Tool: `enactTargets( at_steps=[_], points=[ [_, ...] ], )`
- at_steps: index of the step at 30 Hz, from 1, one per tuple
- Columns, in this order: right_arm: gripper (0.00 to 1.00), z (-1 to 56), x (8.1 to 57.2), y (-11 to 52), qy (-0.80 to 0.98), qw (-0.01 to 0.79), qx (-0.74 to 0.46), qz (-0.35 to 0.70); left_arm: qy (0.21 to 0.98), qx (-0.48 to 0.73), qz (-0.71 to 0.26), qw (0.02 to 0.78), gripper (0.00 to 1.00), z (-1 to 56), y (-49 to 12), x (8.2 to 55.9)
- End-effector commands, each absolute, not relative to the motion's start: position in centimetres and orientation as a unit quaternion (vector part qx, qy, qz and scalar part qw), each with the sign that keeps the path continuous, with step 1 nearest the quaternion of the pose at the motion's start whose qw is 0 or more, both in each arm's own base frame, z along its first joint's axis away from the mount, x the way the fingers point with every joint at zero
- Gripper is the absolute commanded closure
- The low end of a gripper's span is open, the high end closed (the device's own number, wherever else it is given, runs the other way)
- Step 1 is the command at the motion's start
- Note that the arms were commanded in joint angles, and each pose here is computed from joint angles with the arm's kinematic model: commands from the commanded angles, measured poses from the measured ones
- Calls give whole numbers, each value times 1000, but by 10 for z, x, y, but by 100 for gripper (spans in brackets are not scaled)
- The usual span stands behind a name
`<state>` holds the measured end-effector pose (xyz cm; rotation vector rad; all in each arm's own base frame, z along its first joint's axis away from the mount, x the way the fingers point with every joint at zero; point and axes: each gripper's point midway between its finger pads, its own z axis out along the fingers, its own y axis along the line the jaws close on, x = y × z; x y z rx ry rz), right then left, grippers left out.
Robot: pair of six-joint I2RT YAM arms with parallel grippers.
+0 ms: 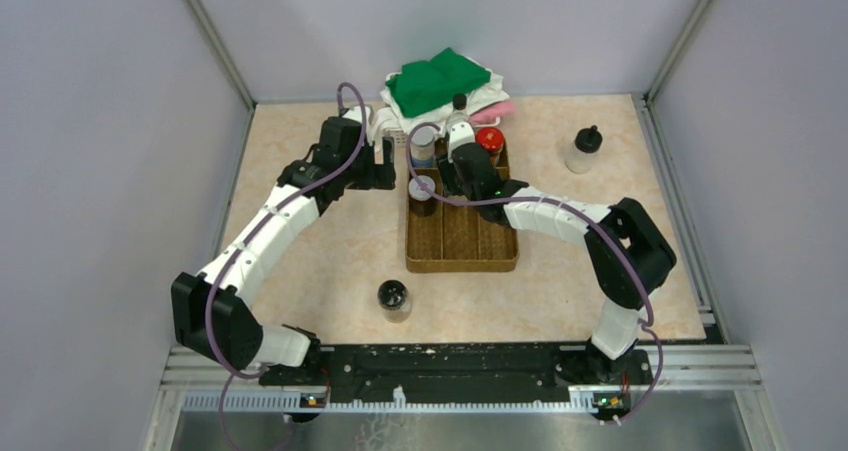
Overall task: Organize the condiment bottles
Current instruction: Place the bottle in the storage box.
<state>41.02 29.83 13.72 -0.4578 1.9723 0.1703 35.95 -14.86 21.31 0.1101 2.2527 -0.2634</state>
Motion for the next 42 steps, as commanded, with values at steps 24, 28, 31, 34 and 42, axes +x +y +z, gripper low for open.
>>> enactTargets(
  at_steps=[24, 28, 31, 34, 42],
  points=[
    [17, 175, 404, 295, 807, 561, -158, 98, 887, 53, -136, 439, 1, 227, -158, 358],
    [17, 220, 395, 276, 795, 583, -141, 88, 885, 53, -137, 441, 1, 229, -158, 358],
    [16, 231, 389, 272, 800, 569, -166, 91, 885, 53, -142, 440, 1, 229, -161, 358],
    [18, 216, 378, 271, 819, 532, -197, 88, 884, 57, -152, 438, 1, 228, -164, 357],
    [34, 165, 311, 274, 856, 445, -225, 138, 884, 61, -167, 432, 1, 222, -168, 351]
  ],
)
